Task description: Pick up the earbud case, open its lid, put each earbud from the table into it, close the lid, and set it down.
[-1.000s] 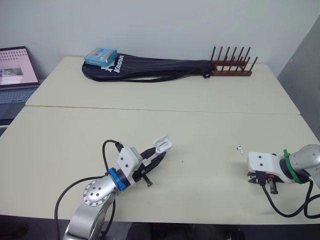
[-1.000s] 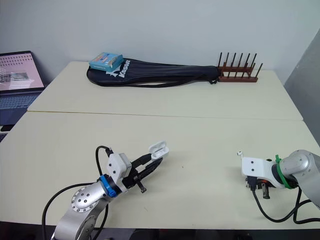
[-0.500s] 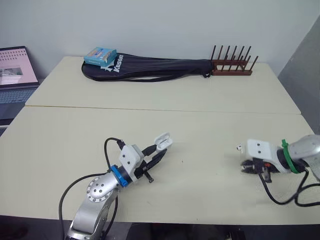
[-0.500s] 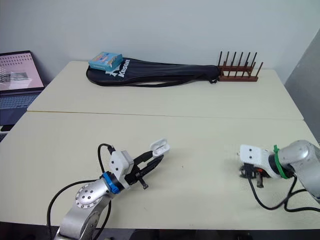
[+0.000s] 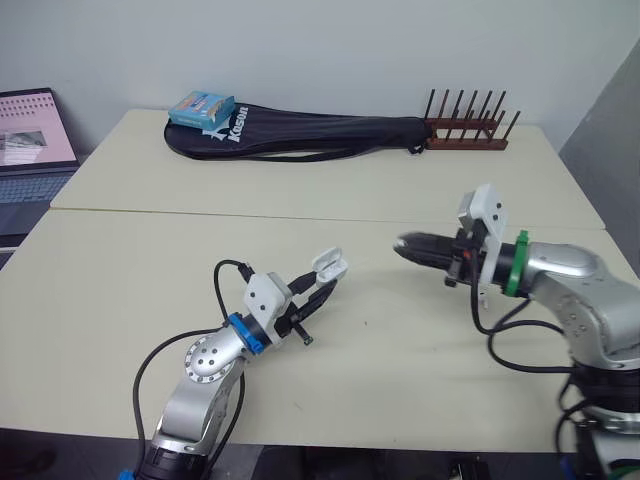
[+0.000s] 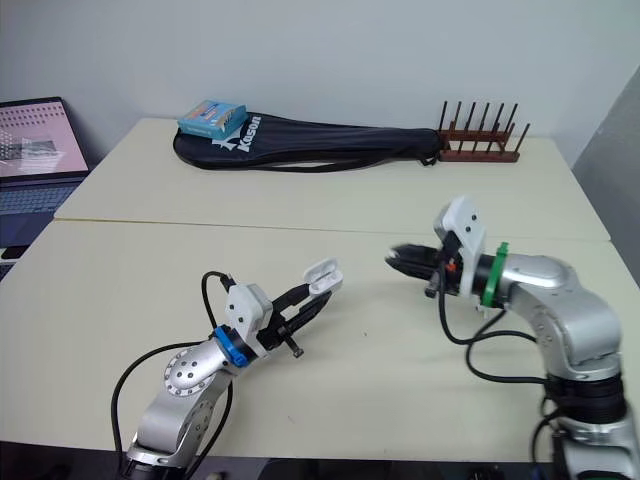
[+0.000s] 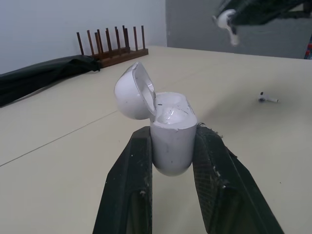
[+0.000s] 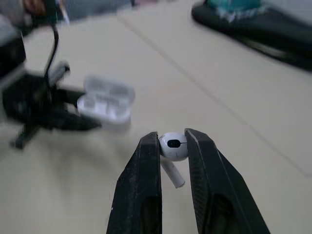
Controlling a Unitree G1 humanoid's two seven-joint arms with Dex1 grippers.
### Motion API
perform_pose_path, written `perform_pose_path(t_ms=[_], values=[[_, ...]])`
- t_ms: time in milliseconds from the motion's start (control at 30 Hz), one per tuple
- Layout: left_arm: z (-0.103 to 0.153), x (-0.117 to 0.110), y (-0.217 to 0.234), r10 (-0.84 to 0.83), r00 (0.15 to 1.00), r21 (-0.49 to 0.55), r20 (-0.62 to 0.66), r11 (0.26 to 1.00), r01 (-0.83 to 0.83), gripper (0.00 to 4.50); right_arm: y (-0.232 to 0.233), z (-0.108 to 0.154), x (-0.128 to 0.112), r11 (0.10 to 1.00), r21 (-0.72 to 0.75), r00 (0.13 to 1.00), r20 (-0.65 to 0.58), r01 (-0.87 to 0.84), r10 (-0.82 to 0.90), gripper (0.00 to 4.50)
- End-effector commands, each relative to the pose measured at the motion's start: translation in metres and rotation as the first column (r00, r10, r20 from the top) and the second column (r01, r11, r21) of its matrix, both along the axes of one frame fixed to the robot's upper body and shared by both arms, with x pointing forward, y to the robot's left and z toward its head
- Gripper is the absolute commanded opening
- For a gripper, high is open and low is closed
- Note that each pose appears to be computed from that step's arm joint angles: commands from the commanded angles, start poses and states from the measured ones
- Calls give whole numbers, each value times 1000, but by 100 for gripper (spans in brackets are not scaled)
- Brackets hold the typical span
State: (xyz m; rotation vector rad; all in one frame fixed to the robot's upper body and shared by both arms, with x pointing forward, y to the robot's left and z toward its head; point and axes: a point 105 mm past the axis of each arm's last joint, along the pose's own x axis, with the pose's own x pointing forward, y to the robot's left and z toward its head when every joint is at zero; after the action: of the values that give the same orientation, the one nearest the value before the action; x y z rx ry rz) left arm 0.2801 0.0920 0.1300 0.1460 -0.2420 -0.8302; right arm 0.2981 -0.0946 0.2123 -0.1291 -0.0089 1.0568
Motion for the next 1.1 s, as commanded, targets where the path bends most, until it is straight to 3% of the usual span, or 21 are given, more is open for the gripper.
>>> perform_pose_path(t_ms=[33, 467, 1100], values=[[11, 0, -4, 3, 998, -24, 55, 1000, -1, 78, 21, 23, -11, 989, 146, 997, 76, -36, 25, 37], [21, 4, -15, -21, 997, -63, 71, 998, 26, 78, 66, 0, -24, 947, 312, 996, -14, -78, 87, 37], [30, 4, -21, -26, 997, -109, 67, 994, 33, 78, 70, -27, -13, 951, 308, 1000, 6, 0, -2, 37]])
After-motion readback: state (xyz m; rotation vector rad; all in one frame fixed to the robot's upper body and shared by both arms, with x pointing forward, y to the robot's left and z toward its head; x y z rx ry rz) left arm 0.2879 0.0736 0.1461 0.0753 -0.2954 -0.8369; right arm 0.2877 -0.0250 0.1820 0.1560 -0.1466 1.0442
